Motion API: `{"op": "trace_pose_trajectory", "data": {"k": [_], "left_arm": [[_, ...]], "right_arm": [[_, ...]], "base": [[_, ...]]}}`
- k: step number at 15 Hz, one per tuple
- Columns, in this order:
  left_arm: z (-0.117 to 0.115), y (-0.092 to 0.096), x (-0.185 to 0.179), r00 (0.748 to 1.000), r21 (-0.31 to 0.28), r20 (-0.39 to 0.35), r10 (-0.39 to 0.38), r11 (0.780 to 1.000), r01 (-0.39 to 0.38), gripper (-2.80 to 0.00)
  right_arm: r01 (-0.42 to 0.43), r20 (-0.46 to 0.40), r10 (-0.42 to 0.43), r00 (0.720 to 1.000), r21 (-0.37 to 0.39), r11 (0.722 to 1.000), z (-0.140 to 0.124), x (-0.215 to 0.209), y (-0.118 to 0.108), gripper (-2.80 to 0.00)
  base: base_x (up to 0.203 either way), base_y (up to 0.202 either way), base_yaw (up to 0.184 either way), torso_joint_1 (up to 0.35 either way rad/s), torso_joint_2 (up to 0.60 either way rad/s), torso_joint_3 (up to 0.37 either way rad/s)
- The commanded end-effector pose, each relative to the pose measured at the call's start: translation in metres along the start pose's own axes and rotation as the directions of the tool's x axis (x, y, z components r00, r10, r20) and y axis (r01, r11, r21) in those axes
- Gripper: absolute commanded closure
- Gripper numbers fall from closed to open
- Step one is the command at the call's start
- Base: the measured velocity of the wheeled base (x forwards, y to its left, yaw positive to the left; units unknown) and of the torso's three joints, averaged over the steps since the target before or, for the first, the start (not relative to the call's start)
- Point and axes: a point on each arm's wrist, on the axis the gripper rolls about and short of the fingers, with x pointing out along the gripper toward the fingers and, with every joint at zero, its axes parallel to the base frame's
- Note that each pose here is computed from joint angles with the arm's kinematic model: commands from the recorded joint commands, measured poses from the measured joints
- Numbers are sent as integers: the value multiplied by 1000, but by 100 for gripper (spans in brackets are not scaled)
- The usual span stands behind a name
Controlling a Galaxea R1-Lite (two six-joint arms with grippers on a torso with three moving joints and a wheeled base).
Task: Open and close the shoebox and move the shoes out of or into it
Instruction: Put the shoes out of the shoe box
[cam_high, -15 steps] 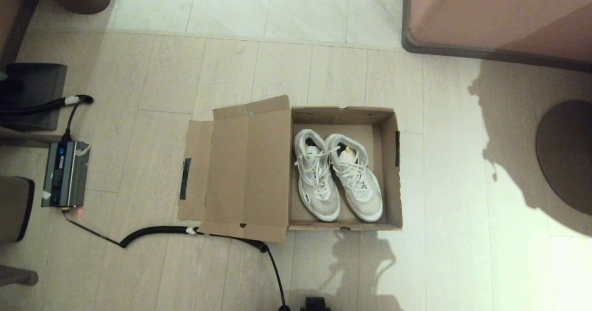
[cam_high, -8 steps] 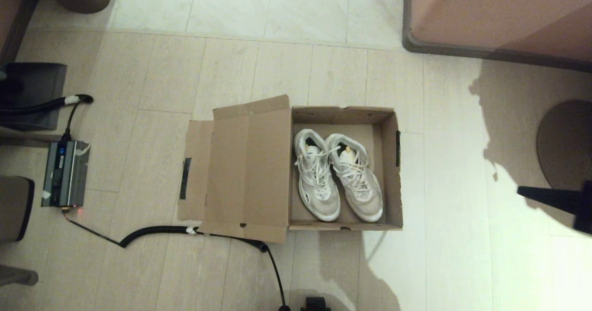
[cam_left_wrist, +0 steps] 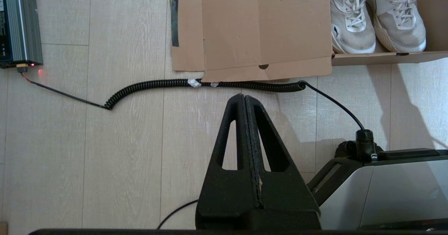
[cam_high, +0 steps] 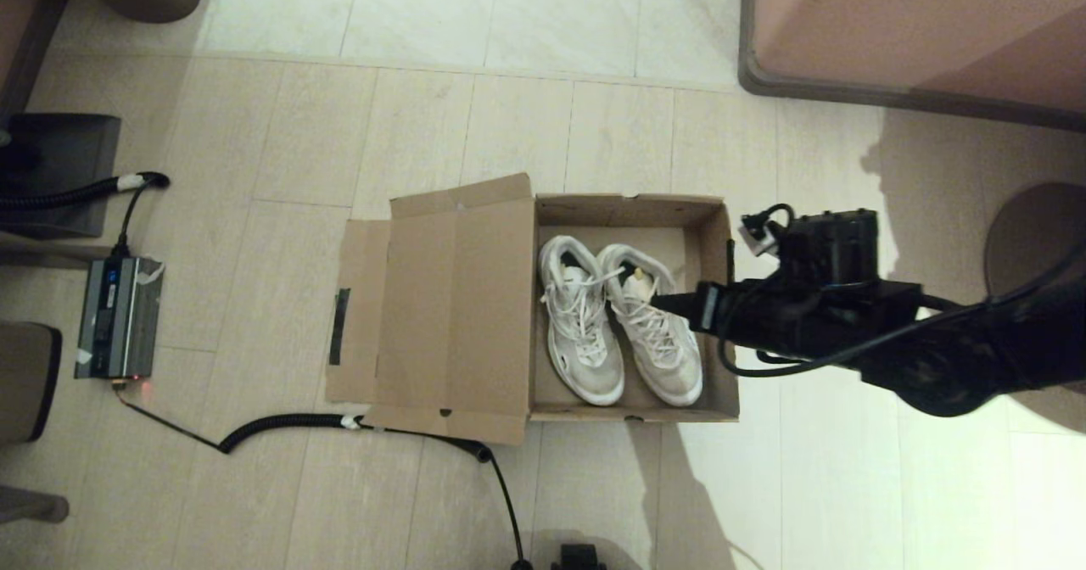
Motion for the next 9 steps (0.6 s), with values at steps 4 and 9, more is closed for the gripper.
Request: {"op": "trace_pose_trajectory", "data": {"k": [4, 9], "left_arm": [[-2, 0, 1, 1000, 0, -7, 0, 1000, 0, 0], [-2, 0, 1, 1000, 0, -8, 0, 1000, 0, 0]], "right_arm": [[15, 66, -13, 998, -32, 999, -25, 68, 22, -280], [155, 169, -130, 977, -148, 977, -22, 87, 25, -280]], "base": [[0, 0, 0, 0, 0, 0], [0, 0, 0, 0, 0, 0]]}}
